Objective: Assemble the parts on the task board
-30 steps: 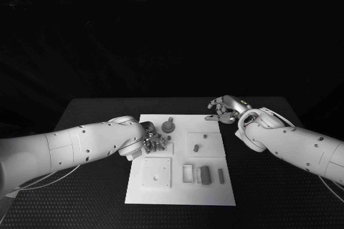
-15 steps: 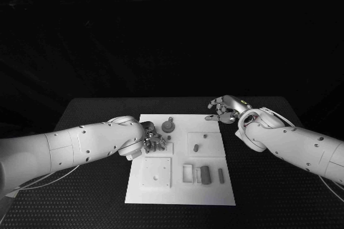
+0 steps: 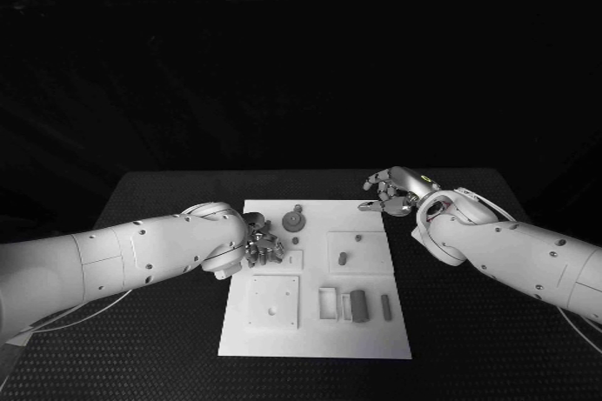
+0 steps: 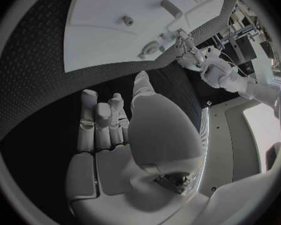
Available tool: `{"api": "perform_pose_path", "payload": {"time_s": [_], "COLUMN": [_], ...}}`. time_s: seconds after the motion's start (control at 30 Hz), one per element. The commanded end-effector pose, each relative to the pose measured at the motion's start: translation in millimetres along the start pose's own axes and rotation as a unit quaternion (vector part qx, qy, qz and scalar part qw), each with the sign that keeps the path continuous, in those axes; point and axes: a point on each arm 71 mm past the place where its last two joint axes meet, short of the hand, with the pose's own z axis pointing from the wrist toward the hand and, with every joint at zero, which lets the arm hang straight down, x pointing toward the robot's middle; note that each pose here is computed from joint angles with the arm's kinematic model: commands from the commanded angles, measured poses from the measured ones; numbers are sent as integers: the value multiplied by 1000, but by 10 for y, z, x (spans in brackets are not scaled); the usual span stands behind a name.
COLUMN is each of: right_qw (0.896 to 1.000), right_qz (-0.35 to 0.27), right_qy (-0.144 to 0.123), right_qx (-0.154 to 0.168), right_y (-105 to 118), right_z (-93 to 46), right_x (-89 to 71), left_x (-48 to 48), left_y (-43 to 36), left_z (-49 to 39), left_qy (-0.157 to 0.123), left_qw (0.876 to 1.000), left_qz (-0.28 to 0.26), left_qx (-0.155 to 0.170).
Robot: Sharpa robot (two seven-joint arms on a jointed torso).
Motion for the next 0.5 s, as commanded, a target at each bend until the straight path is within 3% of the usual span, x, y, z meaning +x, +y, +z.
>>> {"api": "perform_pose_path", "payload": {"time_s": [0.03,0.5], "right_qw": [1000,1000], "right_qz": [-2,-2], "right_qy": [5,5], "right_qx": [-2,-2], "right_y": [3,5], "right_z": [-2,-1], "right_x": [8,12], "left_x": [31,48], "left_y": [76,50], "left_z": [13,15], "left_qy": [8,12], "left_qw": [1000,1000], "left_qz": [19,21], "left_qx": [-19,-16]}}
